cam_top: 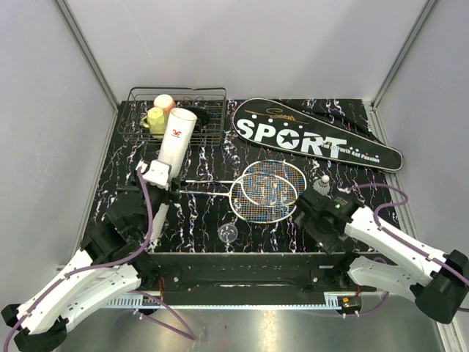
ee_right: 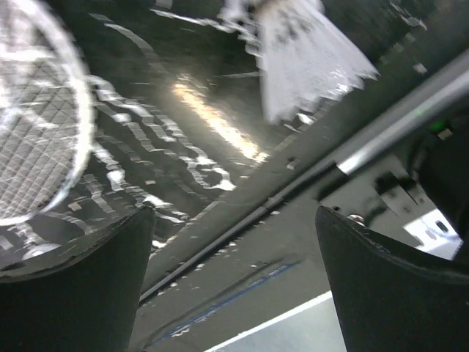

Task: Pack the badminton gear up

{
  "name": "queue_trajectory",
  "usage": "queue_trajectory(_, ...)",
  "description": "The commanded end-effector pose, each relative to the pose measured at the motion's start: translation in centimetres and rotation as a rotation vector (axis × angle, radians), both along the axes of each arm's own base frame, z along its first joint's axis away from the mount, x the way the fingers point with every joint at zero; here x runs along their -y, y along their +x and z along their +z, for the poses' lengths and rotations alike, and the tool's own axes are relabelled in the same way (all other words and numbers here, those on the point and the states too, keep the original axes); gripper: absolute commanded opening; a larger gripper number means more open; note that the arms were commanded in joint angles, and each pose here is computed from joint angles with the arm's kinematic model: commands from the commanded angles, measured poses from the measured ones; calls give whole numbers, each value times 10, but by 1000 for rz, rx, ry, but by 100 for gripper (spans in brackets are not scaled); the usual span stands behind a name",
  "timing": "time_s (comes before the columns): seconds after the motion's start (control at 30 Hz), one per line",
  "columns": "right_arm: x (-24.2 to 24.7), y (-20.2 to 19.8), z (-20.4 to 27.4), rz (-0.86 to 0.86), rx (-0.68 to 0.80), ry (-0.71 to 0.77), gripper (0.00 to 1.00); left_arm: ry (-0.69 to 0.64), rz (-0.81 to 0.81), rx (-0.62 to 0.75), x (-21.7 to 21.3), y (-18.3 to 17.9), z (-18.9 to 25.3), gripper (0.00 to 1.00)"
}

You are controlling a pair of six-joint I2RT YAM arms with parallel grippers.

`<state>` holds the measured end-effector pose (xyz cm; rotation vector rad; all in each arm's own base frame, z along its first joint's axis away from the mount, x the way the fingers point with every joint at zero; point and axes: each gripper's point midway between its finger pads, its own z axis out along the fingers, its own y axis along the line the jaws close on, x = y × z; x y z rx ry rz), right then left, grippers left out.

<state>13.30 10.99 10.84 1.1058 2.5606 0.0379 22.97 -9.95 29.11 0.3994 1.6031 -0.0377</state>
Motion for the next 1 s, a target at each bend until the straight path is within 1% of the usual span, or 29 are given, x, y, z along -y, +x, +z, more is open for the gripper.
queue_trajectory(0.0,6,-34,-36,-201,-146,82,100,-103,-14,76,1,-2,25,13)
queue_trajectory(0.07,18,-26,-44,-234,-80,59,99,-111,-26,82,2,-4,26,13)
queue_trajectory(0.13,22,-8,-47,-212,43,68,99,-116,-28,86,1,-5,26,13)
queue_trajectory(0.2,22,5,-48,-178,129,80,99,-120,-29,92,1,-6,26,13)
queue_trajectory(0.23,30,12,-46,-194,182,55,98,-120,-32,92,1,-6,25,13)
queue_trajectory(0.3,38,21,-47,-197,242,23,99,-120,-43,90,4,-6,25,12)
queue_trajectory(0.33,44,29,-44,-196,300,-7,98,-120,-46,87,5,-6,24,13)
queue_trajectory(0.43,57,42,-43,-233,384,-63,92,-114,-64,77,10,-4,21,12)
queue_trajectory(0.5,60,49,-42,-242,419,-90,91,-107,-66,70,12,-3,19,12)
queue_trajectory(0.57,66,54,-44,-265,429,-145,91,-109,-67,65,12,-3,17,12)
queue_trajectory(0.63,72,57,-49,-290,428,-193,87,-113,-72,67,13,-4,17,12)
queue_trajectory(0.67,73,58,-51,-307,430,-196,81,-125,-70,66,12,-4,18,12)
queue_trajectory(0.77,71,64,-59,-319,422,-210,74,-160,-79,75,12,-8,23,12)
queue_trajectory(0.8,72,66,-63,-342,421,-209,65,-166,-79,74,12,-8,23,12)
queue_trajectory(0.87,74,67,-70,-325,398,-244,51,-175,-78,77,12,-8,25,12)
queue_trajectory(0.9,71,72,-68,-328,409,-233,41,-172,-78,78,12,-8,24,12)
queue_trajectory(0.97,70,72,-71,-320,389,-249,36,-159,-73,77,12,-7,22,12)
